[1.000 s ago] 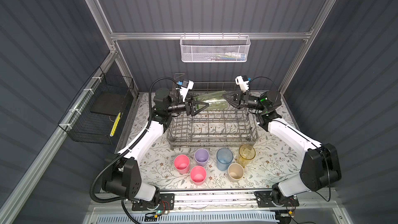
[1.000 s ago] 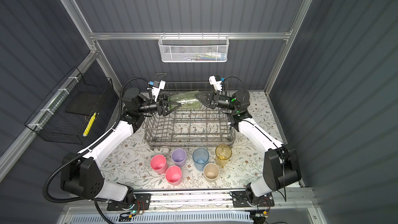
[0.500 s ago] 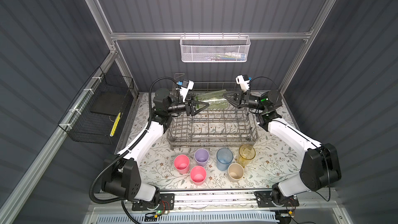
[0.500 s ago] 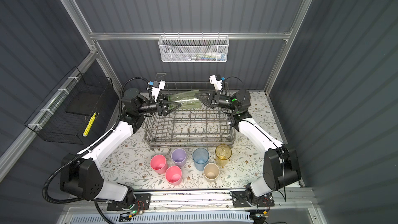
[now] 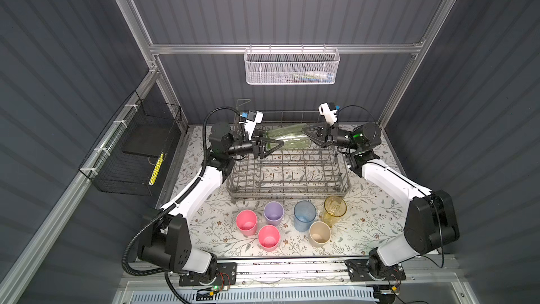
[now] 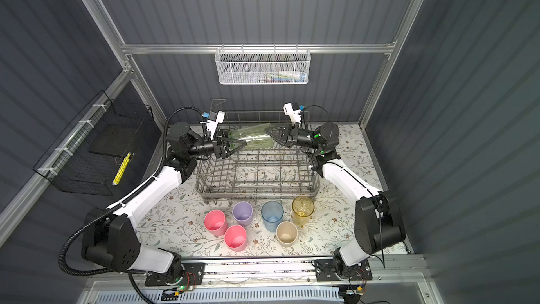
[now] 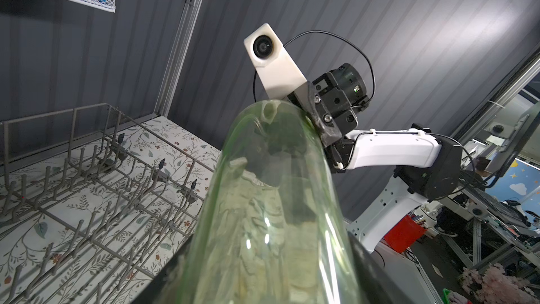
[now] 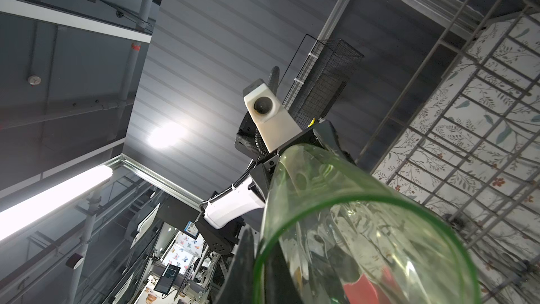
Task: Load cups into a dish rack
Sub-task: Pass the cup.
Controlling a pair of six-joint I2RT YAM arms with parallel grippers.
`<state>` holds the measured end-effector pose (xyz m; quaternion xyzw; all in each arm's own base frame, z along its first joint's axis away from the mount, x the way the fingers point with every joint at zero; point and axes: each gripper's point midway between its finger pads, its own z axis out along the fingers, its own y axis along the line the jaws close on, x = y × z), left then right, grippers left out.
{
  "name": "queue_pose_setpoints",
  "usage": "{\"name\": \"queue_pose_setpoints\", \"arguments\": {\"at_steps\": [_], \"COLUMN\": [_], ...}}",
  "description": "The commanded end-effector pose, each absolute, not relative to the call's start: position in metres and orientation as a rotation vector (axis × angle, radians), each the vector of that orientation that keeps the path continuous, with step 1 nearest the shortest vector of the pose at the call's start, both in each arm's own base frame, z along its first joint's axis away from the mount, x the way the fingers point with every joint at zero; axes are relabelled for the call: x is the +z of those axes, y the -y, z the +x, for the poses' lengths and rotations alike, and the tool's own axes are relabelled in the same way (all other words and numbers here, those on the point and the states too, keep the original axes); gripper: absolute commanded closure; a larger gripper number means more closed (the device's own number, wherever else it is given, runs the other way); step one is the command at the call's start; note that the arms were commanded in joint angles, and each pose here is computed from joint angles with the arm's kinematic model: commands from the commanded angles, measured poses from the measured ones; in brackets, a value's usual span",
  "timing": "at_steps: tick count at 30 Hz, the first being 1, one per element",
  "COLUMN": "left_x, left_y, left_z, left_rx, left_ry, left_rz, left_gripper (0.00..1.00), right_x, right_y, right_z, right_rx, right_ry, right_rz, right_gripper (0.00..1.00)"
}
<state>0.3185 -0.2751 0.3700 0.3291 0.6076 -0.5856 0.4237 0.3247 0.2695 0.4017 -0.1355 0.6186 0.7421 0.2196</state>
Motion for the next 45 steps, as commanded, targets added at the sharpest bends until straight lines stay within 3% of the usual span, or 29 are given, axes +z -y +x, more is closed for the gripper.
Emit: {"name": "queue_pose_setpoints", "arguments": {"at_steps": [1,9,15,23,36,45], "left_x": [0.388,0.391,0.393,0.398,0.389,0.393], "left_y": [0.272,0.268,0.267,0.265,0.255,0.248], "left_z": [0.304,0.312,0.313,0.314,0.34,0.357], "left_rx": [-1.45,-1.395,-1.382,-1.342,-1.133,-1.01], "left_ry": [-1.458,-1.453,-1.452,-1.465,-1.688,-1.782], "left_rz": [0.854,0.8,0.79,0.781,0.717,0.689], "left_gripper": [0.61,0.62,0.62,0.61,0.61,0.62], "right_x": [0.411,0.416,0.415,0.4,0.345,0.328], "right_y": [-0.261,-0.255,-0.242,-0.199,-0.133,-0.111], "right_z": [0.321,0.318,0.319,0.336,0.335,0.328], "right_rx": [2.036,2.033,1.996,1.815,1.195,1.029], "right_ry": [-1.659,-1.653,-1.664,-1.723,-1.99,-2.039], "right_rz": [-0.423,-0.434,-0.404,-0.221,0.053,0.118], "right_gripper": [0.86,0.58,0.49,0.46,0.45,0.45]}}
